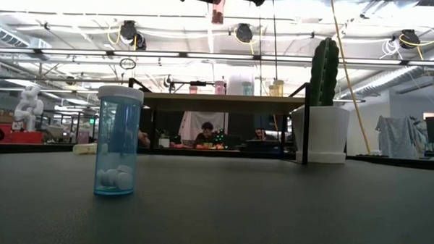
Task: Pick and place medicine bottles onto shelf by color
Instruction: Put the top red pill bottle on the shelf aligned with the other red pill bottle
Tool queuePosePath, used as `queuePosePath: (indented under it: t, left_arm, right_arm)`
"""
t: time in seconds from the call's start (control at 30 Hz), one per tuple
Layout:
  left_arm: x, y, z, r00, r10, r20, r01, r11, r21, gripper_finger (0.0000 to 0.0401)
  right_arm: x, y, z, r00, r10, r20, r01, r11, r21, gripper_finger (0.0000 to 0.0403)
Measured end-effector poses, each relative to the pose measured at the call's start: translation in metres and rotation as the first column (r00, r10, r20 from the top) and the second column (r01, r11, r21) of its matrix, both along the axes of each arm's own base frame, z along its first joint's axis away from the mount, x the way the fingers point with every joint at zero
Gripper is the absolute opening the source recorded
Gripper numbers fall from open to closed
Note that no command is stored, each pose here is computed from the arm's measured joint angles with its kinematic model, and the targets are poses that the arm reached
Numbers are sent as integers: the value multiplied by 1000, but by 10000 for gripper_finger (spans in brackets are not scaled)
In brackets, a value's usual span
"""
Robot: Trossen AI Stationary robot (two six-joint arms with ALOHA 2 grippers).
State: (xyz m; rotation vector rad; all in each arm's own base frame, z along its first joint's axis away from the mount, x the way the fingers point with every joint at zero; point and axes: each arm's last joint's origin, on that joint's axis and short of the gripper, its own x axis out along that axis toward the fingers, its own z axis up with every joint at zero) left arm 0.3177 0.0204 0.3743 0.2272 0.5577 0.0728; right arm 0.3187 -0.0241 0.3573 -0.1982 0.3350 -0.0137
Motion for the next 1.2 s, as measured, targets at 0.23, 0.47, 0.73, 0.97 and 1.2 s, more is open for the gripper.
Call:
queuePosePath:
  t: [0.23, 0.47, 0.73, 0.97, 1.2]
  left_arm:
    - [0, 0, 0, 1000, -2, 3, 2, 1000, 5, 131]
    - [0, 0, -1, 1000, 0, -7, 0, 1000, 1, 131]
    - [-1, 1, -1, 999, 46, -6, -46, 998, -33, 132]
    - [-5, 8, -1, 989, 145, -21, -146, 988, -58, 133]
    - [-43, 19, 7, 931, 345, -116, -346, 938, 12, 182]
  right_arm:
    - [5, 0, -4, 1000, -1, -2, 1, 1000, 8, 171]
    - [7, -1, -6, 1000, -7, -3, 7, 1000, 23, 146]
    - [7, -1, -6, 1000, -15, -1, 15, 999, 43, 107]
    - [7, -6, -5, 999, -43, 8, 43, 998, 42, 121]
    - [9, -27, 5, 990, -54, 127, 45, 996, 75, 124]
